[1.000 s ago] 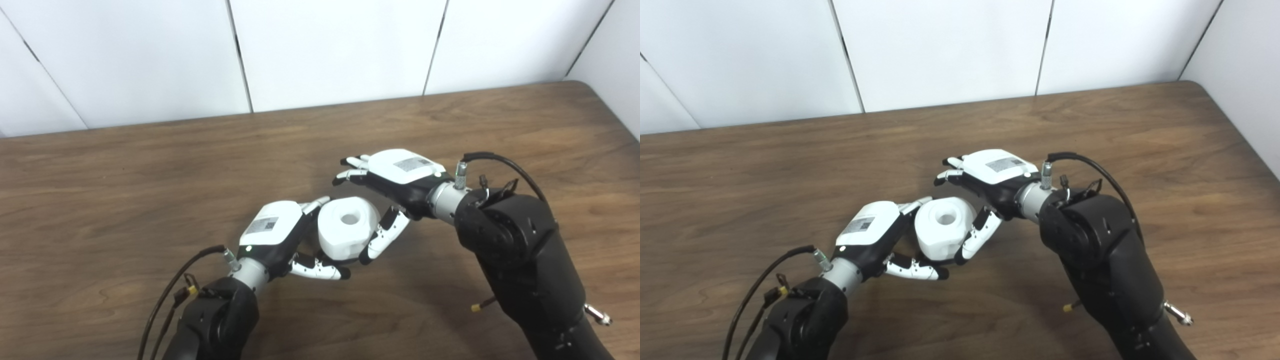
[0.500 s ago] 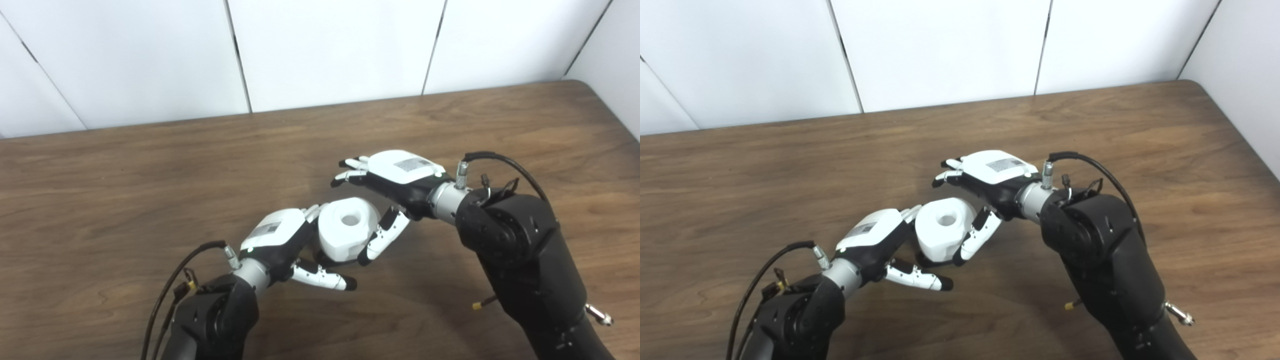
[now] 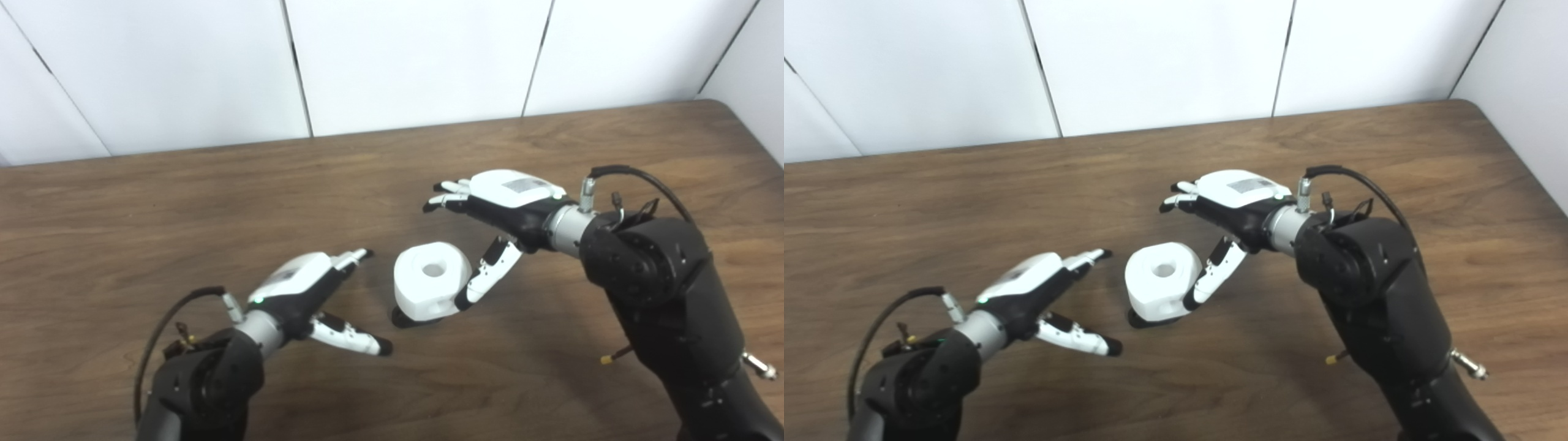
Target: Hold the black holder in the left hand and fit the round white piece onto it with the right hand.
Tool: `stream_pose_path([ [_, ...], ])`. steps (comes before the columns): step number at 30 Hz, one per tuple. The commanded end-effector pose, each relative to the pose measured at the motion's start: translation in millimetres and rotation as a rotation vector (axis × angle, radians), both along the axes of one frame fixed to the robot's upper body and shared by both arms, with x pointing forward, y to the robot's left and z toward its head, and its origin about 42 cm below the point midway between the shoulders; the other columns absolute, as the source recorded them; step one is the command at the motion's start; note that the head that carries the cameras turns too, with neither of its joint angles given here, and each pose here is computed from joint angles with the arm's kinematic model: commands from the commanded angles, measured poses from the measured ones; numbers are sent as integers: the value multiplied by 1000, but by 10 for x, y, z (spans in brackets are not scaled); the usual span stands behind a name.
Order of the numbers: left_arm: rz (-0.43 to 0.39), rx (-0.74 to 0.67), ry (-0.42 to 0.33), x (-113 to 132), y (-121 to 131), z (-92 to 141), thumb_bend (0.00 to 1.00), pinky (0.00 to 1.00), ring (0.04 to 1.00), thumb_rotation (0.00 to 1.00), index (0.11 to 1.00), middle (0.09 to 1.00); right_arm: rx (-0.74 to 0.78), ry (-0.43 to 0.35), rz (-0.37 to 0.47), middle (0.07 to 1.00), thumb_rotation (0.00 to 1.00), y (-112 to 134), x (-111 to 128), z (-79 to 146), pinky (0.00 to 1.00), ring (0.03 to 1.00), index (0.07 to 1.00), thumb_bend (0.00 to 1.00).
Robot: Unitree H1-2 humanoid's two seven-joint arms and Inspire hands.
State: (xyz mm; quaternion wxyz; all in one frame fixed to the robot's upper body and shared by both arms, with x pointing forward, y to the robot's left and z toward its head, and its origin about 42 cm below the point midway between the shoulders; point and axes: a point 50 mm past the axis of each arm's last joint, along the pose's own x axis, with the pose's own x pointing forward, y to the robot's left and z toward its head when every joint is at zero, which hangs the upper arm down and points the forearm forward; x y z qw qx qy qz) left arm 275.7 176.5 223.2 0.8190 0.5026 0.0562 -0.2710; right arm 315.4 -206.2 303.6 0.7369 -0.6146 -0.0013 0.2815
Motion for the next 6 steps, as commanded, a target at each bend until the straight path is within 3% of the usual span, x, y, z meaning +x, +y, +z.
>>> stream_pose_path([
  [1, 50, -7, -104, -4, 59, 199, 983, 979, 1000, 392, 1000, 1000, 28, -1, 2, 1000, 406, -73, 8, 250, 994, 1000, 948, 1000],
  [4, 149, -10, -138, -21, 117, 203, 936, 890, 988, 355, 1000, 996, 81, 21, 2, 1000, 411, -189, 33, 290, 988, 1000, 951, 1000],
  [6, 177, -22, -148, -26, 148, 197, 911, 861, 990, 340, 1000, 1000, 105, 21, -1, 1000, 481, -261, 38, 306, 985, 1000, 949, 1000],
])
